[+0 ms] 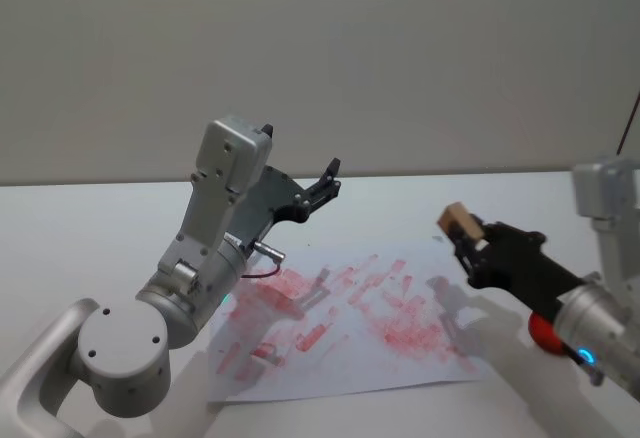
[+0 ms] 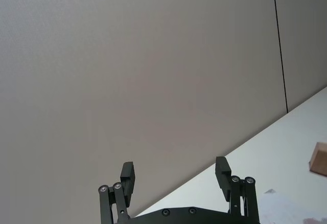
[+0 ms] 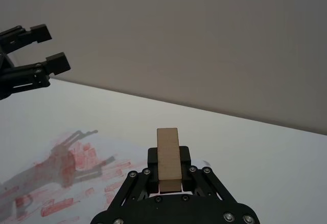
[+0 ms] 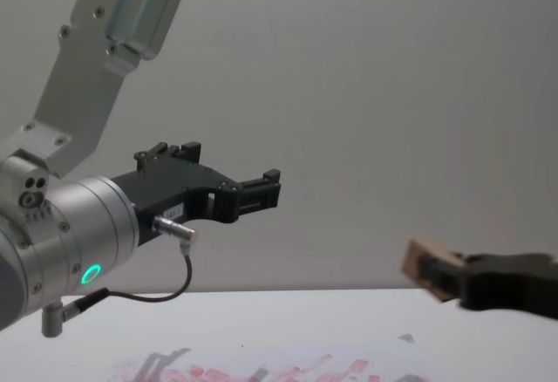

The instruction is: Use the one hand to pick up the stamp and affix it onto the A4 paper.

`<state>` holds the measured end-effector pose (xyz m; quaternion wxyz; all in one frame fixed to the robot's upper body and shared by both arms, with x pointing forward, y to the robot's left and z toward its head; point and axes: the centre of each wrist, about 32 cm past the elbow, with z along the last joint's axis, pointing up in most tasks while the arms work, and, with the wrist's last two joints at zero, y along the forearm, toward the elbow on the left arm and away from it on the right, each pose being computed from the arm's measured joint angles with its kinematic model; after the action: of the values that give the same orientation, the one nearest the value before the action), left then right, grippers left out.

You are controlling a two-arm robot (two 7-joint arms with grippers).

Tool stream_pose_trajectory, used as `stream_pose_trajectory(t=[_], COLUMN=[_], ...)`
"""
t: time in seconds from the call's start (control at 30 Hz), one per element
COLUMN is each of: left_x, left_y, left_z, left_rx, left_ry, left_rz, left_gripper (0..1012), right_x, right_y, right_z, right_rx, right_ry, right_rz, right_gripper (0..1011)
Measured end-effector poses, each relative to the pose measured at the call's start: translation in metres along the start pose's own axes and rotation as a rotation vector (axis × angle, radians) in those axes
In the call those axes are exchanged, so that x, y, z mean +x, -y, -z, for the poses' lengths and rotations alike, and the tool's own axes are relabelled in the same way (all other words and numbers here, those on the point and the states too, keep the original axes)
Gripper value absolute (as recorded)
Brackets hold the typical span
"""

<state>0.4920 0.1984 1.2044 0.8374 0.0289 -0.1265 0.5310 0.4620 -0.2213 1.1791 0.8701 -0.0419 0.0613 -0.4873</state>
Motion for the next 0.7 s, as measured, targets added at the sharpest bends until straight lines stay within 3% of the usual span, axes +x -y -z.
stream_pose_trajectory(t=[0.37, 0.43, 0.7], left_x=[0.0000, 0.0000, 0.0000], left_y=[0.0000, 0.0000, 0.0000], left_z=[0.0000, 0.0000, 0.0000], left_rx=[0.000, 0.000, 0.000], left_ry=[0.000, 0.000, 0.000], left_rz=[0.000, 0.000, 0.000], left_gripper=[1001, 1001, 1001], right_x=[0.004, 0.006, 0.010], right_y=[0.045, 0.057, 0.081], right_z=[0.003, 0.006, 0.017], right_rx=[0.005, -0.012, -0.086], right_ry=[-0.047, -0.066, -0.101], right_rz=[0.143, 0.183, 0.255], right_gripper=[217, 217, 217])
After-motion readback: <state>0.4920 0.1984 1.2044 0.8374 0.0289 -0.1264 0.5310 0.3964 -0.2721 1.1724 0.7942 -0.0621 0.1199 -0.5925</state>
